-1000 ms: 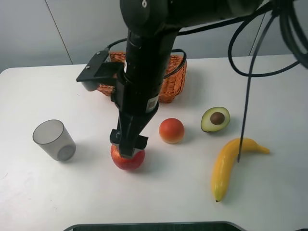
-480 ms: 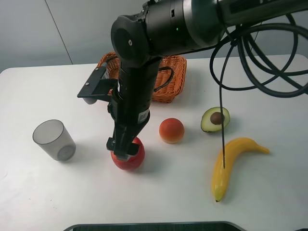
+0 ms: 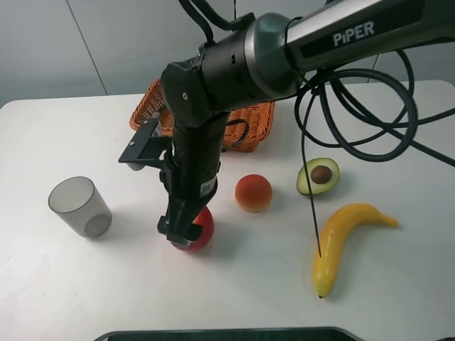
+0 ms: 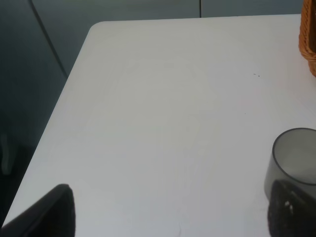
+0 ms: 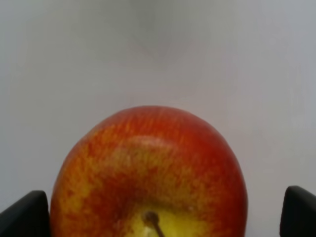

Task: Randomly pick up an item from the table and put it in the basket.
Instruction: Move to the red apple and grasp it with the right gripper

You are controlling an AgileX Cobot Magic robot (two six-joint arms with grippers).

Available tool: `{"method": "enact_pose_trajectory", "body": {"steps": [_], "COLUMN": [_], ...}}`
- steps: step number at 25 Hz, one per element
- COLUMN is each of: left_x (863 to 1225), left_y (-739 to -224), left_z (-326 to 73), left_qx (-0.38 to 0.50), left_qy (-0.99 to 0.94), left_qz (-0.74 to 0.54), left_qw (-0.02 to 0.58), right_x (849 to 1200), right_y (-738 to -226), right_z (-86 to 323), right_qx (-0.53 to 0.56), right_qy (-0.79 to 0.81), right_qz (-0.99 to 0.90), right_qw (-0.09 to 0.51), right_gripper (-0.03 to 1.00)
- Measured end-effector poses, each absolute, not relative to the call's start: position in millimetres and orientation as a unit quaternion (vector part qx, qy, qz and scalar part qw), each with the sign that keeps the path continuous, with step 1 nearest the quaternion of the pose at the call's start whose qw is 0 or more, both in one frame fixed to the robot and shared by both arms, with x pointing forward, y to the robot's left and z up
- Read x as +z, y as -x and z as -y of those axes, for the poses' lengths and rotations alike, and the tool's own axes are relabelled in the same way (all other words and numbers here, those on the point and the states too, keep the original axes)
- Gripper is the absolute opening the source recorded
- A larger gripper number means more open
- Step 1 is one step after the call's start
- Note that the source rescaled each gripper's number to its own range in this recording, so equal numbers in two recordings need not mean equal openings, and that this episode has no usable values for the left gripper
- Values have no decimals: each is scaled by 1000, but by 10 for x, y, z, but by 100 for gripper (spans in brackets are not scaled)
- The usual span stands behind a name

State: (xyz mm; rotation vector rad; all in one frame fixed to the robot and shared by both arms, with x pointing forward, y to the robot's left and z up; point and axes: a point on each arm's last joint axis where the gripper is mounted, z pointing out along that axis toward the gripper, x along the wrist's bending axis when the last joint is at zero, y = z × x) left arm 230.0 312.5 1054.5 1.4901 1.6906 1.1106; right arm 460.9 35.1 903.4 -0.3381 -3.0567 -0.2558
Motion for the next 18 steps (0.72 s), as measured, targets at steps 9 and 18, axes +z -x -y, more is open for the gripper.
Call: {"method": "enact_pose_trajectory", "body": {"steps": [9,18], "left_x": [10545,10545], "left_y": [-2300,-2300], "left_z": [-3125,-3125], "left_qx": [420,420], "left_qy": [-564,-564], "left_qz": [-640,-640], "left_qw": [309,309], "right_x": [8882,8880], "right_y": [-4618,-4585], "right_z": [-387,-412], "right_qx": [-86,-89], "right_qy": [122,124], "right_qz": [988,988], "right_qw": [36,41], "right_gripper": [100,2]}}
